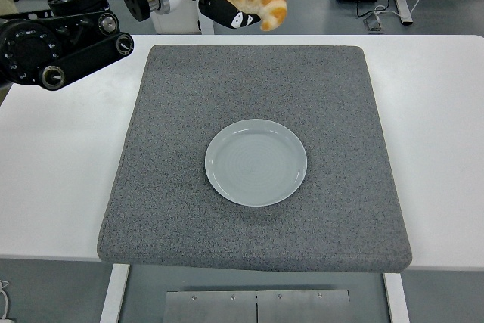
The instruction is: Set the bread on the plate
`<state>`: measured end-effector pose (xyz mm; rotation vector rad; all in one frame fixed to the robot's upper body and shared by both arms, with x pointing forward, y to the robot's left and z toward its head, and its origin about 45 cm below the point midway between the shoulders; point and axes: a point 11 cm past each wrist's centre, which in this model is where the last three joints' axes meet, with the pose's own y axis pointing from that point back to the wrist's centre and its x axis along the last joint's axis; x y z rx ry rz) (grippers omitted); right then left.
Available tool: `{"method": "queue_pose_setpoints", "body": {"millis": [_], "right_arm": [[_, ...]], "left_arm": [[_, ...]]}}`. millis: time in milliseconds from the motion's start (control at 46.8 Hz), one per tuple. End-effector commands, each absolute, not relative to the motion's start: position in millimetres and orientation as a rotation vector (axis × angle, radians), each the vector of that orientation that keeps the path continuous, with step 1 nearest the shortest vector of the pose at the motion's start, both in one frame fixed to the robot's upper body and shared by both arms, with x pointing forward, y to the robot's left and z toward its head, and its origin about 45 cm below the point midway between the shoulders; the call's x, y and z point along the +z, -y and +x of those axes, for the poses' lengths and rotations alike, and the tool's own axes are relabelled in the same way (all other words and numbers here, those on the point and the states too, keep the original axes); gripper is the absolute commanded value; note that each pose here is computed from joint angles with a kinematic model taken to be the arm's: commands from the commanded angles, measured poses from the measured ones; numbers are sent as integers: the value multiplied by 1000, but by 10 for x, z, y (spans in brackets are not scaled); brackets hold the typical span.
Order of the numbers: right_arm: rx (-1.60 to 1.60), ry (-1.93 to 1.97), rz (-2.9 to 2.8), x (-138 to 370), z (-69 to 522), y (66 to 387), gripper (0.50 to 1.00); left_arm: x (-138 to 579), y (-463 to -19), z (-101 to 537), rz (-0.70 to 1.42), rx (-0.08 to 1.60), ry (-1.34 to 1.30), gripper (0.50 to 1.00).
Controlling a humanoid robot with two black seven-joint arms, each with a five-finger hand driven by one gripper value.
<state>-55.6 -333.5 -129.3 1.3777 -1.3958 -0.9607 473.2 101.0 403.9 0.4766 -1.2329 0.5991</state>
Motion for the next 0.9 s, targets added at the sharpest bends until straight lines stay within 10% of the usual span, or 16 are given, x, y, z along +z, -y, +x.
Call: {"method": "queue_pose_setpoints", "body": {"millis": [0,876], "right_arm": [[-962,1396,1379,-1293,-557,3331,1000],[-961,1396,1378,-1293,-557,3336,1000]], "left_arm": [[4012,-869,4688,457,574,1234,500],[3667,41,4119,367,289,1269,500]]}}
